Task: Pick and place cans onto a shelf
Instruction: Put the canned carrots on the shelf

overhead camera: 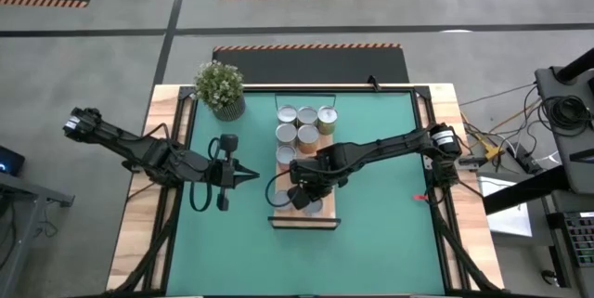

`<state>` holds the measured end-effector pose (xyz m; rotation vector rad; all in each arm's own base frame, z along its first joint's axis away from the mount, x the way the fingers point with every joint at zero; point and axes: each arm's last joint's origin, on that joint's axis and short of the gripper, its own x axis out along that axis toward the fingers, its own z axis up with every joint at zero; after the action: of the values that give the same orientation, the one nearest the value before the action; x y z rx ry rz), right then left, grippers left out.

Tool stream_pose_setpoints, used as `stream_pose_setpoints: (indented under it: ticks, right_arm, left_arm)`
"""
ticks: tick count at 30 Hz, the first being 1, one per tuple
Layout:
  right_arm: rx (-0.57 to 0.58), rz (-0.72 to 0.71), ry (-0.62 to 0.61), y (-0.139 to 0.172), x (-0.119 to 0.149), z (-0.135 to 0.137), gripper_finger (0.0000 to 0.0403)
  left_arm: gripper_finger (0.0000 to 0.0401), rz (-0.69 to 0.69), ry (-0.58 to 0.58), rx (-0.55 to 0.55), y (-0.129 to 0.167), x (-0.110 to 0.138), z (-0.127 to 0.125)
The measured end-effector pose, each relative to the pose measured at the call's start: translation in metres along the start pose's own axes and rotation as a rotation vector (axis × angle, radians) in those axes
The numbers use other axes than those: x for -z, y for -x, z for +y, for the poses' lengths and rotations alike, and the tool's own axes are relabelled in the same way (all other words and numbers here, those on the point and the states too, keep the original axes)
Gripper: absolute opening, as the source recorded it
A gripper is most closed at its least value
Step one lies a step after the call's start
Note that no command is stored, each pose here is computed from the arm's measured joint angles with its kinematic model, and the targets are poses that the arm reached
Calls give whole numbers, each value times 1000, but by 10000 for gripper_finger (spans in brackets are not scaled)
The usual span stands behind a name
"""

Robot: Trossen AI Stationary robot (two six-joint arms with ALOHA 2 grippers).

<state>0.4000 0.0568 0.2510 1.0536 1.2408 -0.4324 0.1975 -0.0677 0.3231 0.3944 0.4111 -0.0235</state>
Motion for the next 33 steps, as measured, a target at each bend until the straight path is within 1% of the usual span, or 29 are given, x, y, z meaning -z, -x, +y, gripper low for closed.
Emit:
stream_pose_setpoints:
  ticks: [8, 20, 33]
  right_arm:
    - [7, -5, 11, -3, 0, -2, 9]
    - [-38, -22, 34, -10, -3, -2, 9]
    - [-47, -44, 66, -11, -10, -5, 9]
  left_arm:
    - [0, 1, 0, 0, 0, 0, 0]
    - [0, 1, -1, 0, 0, 0, 0]
    - [0, 4, -2, 1, 0, 0, 0]
